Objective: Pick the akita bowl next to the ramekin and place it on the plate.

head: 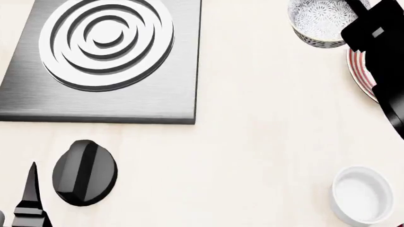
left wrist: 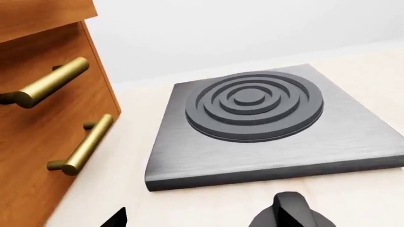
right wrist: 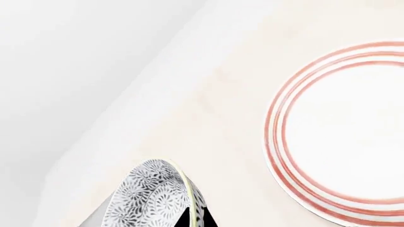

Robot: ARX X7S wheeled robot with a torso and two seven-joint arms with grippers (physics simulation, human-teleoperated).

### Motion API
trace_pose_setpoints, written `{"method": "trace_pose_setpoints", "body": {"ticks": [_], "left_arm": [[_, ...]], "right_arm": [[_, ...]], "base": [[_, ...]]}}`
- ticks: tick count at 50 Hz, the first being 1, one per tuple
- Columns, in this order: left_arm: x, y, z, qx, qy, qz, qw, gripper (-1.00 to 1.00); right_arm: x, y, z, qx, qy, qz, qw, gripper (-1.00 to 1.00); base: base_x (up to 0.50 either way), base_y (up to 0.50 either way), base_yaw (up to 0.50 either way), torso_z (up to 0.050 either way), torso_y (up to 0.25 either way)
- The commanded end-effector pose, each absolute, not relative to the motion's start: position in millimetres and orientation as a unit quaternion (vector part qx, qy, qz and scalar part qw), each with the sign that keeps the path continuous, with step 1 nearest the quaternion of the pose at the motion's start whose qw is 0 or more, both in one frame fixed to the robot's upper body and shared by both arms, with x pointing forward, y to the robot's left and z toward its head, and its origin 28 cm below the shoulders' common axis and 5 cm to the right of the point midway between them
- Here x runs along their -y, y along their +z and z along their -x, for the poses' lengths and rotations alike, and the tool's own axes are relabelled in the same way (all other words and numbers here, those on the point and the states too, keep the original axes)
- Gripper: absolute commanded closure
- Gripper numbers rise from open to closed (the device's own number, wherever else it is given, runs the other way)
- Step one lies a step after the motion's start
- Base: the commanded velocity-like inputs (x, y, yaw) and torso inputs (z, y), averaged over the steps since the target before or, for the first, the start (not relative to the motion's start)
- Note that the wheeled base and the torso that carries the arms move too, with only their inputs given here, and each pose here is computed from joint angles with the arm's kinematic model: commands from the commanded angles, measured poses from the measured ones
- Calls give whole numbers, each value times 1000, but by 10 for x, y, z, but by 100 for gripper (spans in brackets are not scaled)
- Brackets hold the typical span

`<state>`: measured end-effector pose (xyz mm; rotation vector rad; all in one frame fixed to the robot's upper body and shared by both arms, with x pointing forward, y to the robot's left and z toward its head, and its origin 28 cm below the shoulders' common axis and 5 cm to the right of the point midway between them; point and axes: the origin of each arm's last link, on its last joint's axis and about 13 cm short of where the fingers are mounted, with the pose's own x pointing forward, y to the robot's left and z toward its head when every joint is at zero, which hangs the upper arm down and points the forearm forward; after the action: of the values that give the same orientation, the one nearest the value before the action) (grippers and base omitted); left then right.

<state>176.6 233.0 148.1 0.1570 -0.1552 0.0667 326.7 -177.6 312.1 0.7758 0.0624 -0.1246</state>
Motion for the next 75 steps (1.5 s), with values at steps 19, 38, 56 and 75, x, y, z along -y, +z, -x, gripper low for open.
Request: {"method": "trace_pose_setpoints", "body": {"ticks": [19,38,56,75], "left_arm": [[-2332,1448,-1772,73,33,-81,993,-100],[-2329,1442,-1770,72,32,-82,993,-100],[-2329,1437,-1770,71,32,-84,993,-100],[-2337,1428,-1767,69,34,-83,993,-100]], "right_arm": [[2030,3156,-3254,0,-98,-398,912,100],[2162,3148,-3253,10,-116,-417,901,100],[2300,3112,-3257,15,-135,-435,890,100],[2428,3047,-3304,15,-159,-434,886,100]], "base": [[0,0,0,1,1],[0,0,0,0,1],[0,0,0,0,1],[0,0,0,0,1]]}}
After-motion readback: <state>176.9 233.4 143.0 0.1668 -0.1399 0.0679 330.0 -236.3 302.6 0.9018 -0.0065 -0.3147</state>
